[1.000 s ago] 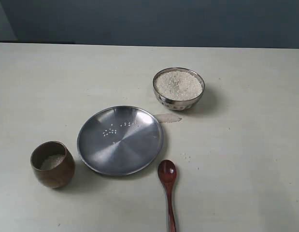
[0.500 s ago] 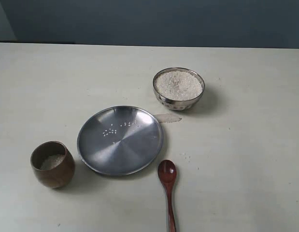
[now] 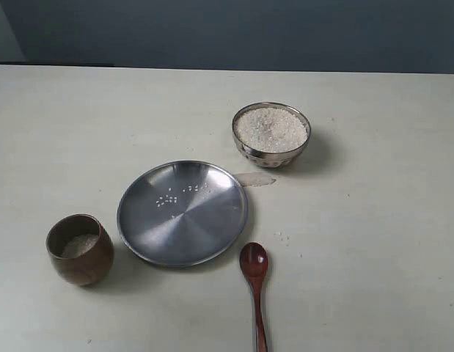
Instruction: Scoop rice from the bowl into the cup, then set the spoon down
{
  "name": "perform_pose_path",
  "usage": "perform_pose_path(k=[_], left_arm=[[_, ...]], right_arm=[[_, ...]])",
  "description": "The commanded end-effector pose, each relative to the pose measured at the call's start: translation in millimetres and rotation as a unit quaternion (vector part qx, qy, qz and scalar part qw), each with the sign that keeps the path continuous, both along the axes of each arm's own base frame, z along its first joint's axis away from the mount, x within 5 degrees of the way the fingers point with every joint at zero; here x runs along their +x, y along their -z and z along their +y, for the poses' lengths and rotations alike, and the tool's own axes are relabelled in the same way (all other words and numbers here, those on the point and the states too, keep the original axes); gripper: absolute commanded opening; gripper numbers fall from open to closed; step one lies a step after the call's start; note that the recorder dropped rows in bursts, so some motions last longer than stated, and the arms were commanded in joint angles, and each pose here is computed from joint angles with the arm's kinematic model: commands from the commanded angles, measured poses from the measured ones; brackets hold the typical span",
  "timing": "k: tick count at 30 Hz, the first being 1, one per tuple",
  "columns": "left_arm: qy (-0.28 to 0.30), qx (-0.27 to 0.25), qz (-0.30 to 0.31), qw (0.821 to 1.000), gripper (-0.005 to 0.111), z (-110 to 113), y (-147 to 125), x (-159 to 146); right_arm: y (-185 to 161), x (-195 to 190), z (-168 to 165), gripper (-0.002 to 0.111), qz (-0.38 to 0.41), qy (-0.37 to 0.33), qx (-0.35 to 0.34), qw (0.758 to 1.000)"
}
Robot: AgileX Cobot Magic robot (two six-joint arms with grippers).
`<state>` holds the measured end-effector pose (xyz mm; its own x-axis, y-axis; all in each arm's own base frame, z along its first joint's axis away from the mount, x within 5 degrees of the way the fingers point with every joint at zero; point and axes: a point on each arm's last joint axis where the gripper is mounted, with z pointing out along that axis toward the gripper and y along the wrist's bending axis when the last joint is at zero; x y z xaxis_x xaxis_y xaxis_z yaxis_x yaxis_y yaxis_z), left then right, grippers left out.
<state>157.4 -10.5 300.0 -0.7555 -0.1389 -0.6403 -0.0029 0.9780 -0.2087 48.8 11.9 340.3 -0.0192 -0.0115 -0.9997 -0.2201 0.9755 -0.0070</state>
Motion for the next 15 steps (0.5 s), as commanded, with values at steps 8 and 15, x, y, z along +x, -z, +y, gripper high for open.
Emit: perform_pose_path(k=[8,15], left_arm=[[-0.001,0.004,-0.007,1.000,0.000,0.7,-1.8,1.1],[-0.001,0.004,-0.007,1.000,0.000,0.7,-1.8,1.1]], right_arm=[[36.3,55.9,59.0,-0.001,0.222,-0.243,-0.025,0.944],[60.5,99.7,61.7,-0.001,0.308,-0.159,0.034,0.937]])
